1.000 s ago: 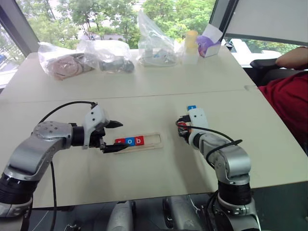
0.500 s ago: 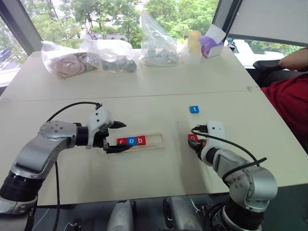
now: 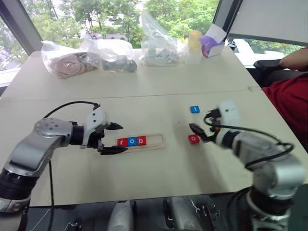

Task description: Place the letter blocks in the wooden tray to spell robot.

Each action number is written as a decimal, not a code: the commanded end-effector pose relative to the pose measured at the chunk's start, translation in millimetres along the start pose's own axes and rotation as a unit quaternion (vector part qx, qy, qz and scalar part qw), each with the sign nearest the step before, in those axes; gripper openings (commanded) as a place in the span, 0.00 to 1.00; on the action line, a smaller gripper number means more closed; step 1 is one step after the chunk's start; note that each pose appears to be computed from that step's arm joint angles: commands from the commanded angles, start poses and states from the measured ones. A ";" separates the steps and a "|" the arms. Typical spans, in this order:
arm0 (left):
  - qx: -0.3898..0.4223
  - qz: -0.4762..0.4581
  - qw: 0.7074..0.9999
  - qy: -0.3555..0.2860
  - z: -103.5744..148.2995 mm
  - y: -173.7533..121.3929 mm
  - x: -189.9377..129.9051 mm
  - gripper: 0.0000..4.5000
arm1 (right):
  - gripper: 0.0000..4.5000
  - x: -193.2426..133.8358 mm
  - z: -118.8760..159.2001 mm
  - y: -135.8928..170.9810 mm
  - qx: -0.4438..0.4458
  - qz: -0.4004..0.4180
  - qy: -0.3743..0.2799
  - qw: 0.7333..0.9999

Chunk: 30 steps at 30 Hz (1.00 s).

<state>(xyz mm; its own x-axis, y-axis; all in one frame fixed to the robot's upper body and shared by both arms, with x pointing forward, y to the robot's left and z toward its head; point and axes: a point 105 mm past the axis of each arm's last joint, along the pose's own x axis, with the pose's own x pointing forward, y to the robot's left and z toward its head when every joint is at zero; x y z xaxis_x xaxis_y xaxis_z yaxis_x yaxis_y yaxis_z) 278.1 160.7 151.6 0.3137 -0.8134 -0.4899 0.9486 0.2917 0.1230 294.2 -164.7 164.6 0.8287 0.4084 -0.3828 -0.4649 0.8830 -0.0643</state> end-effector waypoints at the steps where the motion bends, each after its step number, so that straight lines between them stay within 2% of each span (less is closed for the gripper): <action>1: 0.025 -0.003 1.000 -0.008 11.3 4.1 -8.4 1.00 | 0.99 -10.0 3.8 11.6 -0.126 0.172 -0.021 0.977; 6: 0.031 -0.027 0.999 -0.013 19.1 -1.8 -8.9 1.00 | 0.99 -10.5 -29.8 -16.2 -0.237 0.277 0.025 0.931; 10: 0.035 -0.032 0.999 0.014 10.9 -7.0 -12.4 1.00 | 0.99 8.3 -40.0 -26.5 -0.281 0.322 0.030 0.904; 16: 0.015 -0.020 1.000 0.007 8.7 -17.0 -18.7 1.00 | 0.99 32.7 -47.3 -31.1 -0.324 0.350 0.029 0.878; 21: 0.005 -0.024 1.000 -0.003 13.0 -28.8 -18.1 1.00 | 0.99 38.2 -53.9 -28.4 -0.329 0.379 0.035 0.864; 24: 0.005 -0.016 1.000 0.000 12.3 -27.3 -19.4 1.00 | 0.82 40.9 -59.9 -28.7 -0.327 0.389 0.041 0.860; 29: 0.005 -0.011 1.000 0.005 11.5 -25.4 -20.9 1.00 | 0.26 42.1 -63.0 -28.7 -0.323 0.396 0.047 0.858; 30: 0.005 -0.010 1.000 0.006 10.9 -24.9 -21.6 1.00 | 0.26 42.8 -61.7 -29.1 -0.319 0.392 0.044 0.861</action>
<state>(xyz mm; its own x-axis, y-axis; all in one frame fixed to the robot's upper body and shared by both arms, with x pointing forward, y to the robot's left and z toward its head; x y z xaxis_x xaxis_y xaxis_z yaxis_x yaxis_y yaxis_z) 247.7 162.4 159.1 0.2732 -0.8167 -0.5083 0.9596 0.2685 0.0844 321.4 -183.1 92.5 0.1492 0.7874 -0.5981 -0.9713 0.0033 -0.2380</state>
